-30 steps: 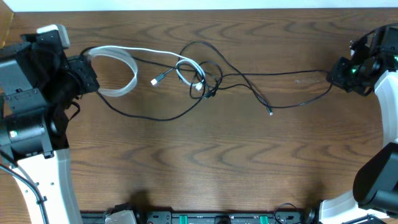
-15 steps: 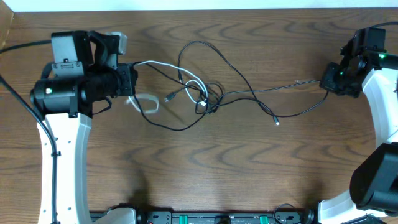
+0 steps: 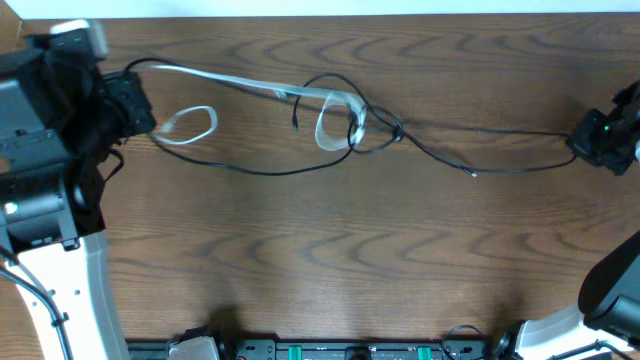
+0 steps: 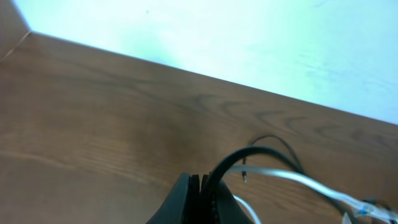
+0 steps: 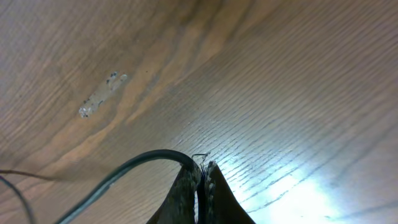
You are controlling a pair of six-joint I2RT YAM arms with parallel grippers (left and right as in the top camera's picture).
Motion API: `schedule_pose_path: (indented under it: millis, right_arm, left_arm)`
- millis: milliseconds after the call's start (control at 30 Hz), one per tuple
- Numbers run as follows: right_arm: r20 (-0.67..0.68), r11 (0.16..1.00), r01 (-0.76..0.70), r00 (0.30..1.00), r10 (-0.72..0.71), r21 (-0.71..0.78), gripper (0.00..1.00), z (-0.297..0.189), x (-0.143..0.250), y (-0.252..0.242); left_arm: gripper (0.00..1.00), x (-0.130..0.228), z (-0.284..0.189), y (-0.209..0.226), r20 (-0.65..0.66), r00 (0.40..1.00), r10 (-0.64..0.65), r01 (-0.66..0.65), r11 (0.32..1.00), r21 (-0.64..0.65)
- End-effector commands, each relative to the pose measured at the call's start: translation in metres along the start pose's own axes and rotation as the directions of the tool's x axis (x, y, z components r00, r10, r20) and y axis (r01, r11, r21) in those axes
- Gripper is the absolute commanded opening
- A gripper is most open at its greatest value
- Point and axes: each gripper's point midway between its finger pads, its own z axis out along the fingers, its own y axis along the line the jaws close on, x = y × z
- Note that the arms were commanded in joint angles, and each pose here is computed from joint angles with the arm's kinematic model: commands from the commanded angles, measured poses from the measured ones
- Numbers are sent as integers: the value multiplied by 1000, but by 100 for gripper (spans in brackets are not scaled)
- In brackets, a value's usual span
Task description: Untangle cables
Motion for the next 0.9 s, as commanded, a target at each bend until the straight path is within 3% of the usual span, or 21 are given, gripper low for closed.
schedule_pose_path:
  millis: [0, 300, 533, 600, 700, 767, 867]
  right_arm:
    - [-28, 1000, -18, 999, 17, -12, 1, 13, -2, -7]
    - [-47, 1000, -4, 999, 4, -11, 1, 19, 2, -5]
    - [-72, 993, 73, 994, -80, -94, 7, 19, 11, 20]
    - [-79, 985, 121, 988, -131, -123, 18, 19, 15, 31]
    - [-84, 945, 232, 963, -256, -230, 49, 17, 27, 57]
    - [-84, 923, 273, 949, -305, -271, 55, 15, 34, 69]
    - [-81, 910, 300, 939, -334, -286, 56, 11, 40, 80]
  left_arm:
    - [7, -1, -1, 27, -1, 998, -68, 68, 992, -108]
    - [7, 32, 14, 29, -153, 983, -103, 88, 991, -105]
    - [9, 70, 27, -12, -332, 943, 22, 1, 998, 68]
    - [15, 84, 31, -26, -386, 919, 81, -39, 993, 115]
    - [39, 101, 36, -48, -435, 883, 176, -102, 977, 189]
    - [53, 107, 40, -57, -451, 868, 207, -119, 969, 217]
    - [59, 112, 45, -61, -466, 858, 218, -121, 966, 229]
